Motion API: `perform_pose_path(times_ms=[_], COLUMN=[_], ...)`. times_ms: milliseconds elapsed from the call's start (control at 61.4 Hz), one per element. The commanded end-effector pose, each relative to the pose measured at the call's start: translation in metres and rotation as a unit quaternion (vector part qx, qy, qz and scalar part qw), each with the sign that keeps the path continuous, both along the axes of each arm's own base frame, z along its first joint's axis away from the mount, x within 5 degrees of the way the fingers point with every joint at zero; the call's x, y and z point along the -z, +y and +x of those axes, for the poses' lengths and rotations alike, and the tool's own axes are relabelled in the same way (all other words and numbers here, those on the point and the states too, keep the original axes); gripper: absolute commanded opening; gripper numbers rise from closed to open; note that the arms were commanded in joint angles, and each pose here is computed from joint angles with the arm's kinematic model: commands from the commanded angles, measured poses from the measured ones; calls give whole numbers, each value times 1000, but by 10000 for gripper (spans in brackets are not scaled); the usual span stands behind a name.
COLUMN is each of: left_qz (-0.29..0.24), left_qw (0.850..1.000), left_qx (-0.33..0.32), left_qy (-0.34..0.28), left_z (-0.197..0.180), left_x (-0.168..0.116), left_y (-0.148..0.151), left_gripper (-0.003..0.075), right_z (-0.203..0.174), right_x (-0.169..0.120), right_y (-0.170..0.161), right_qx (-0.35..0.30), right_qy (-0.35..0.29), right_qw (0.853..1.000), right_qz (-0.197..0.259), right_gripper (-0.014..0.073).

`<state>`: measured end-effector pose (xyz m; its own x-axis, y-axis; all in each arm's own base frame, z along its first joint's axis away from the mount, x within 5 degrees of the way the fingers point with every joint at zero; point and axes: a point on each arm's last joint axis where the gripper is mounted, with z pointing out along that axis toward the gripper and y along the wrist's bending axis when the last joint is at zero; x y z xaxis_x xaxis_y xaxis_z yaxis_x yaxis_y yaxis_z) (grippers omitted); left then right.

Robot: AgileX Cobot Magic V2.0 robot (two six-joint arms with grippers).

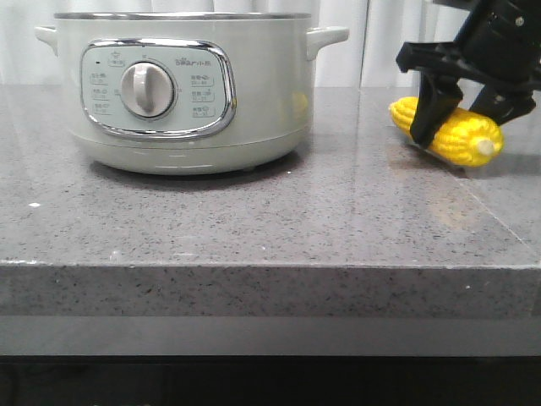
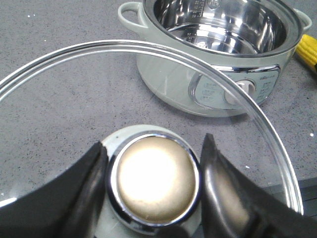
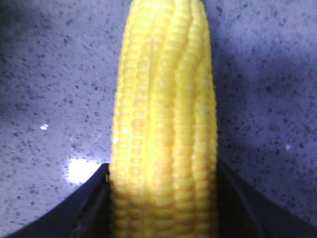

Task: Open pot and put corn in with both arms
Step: 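Lift the corn with the right gripper and carry it over the pot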

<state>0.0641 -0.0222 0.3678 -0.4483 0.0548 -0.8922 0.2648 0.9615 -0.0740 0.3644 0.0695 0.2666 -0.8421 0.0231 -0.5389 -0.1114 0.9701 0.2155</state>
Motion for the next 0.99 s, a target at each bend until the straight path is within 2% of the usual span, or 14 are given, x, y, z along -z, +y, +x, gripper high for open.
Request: perform_pose_path(times_ms=[0,212,326,522,750,978], left_qz=[-35,-35,-35,-35,-35,-35], left_qw=[995,995,995,995,995,995], left_qx=[-9,-9,-9,-9,-9,-9], left_qy=[-88,-88,-88,-88,-88,-88], left_z=[2,2,2,2,2,2], left_x=[-24,-24,-24,-24,-24,-24], left_y=[0,0,0,0,0,0], left_gripper=[83,83,83,83,83,83], right_z=[-6,-22,-27,-27,-11,11], right_x=[-53,-120,-142,-170,-179,-158], right_y=[-1,-1,15,61,121,169], right_qx=[1,-8,-57,-123,-185,-226], right_qy=[-86,-179,-197,-219,-231,-210], right_qw=[996,984,979,967,952,947], right_qz=[14,26,15,38,79,87], right_gripper=[177,177,177,177,177,177])
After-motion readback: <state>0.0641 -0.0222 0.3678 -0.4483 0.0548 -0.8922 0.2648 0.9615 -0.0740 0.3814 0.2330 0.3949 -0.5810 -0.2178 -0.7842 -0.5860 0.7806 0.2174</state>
